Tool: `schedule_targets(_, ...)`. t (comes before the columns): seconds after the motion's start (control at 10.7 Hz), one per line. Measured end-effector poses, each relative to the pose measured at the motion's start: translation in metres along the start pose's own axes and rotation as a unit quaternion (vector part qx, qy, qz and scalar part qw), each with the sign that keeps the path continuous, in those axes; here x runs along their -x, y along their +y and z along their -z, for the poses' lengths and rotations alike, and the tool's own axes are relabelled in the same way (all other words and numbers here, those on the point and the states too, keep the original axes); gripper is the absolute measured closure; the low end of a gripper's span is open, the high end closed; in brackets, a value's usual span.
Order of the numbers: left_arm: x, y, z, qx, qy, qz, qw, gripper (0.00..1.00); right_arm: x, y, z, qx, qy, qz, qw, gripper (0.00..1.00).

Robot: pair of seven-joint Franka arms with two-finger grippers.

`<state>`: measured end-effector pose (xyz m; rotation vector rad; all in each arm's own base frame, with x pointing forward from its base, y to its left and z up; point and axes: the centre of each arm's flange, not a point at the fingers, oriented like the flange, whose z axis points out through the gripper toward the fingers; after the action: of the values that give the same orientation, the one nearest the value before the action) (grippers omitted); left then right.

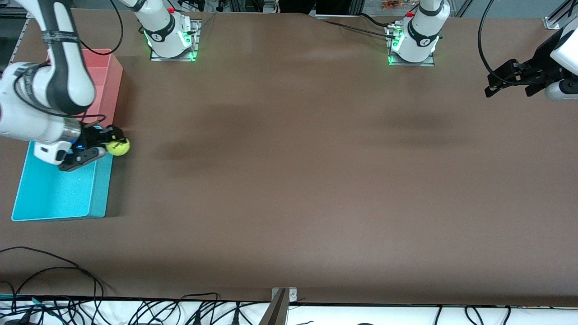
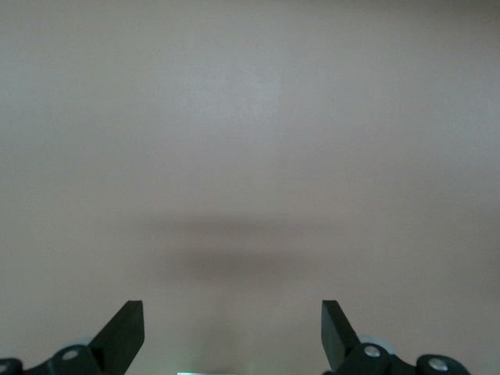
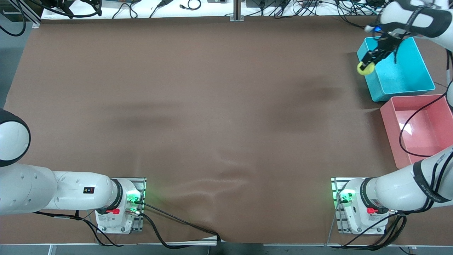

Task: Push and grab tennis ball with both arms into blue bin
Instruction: 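Carry the ball with the right gripper over the blue bin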

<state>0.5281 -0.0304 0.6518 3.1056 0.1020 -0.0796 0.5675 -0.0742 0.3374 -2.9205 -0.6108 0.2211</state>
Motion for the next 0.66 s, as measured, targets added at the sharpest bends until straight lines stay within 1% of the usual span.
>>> schedule_targets(0.09, 0.000, 0.000, 0.000, 0.000, 0.000, 0.000, 1.000, 0.00, 0.005, 0.024, 0.005, 0.002, 0.004, 0.013, 1.000, 0.35)
schedule_targets(0.28, 0.000, 0.000, -0.001, 0.000, -0.001, 0.000, 1.000, 0.00, 0.014, 0.071, 0.006, 0.004, 0.004, 0.037, 0.999, 0.35)
schedule_targets(0.38, -0.001, 0.000, -0.001, 0.000, -0.001, 0.000, 1.000, 0.00, 0.018, 0.089, 0.002, 0.003, 0.001, 0.049, 0.999, 0.35)
schedule_targets(0.66, -0.001, 0.000, -0.001, 0.000, -0.001, 0.000, 1.000, 0.00, 0.036, 0.128, -0.027, -0.012, -0.017, 0.083, 0.996, 0.35)
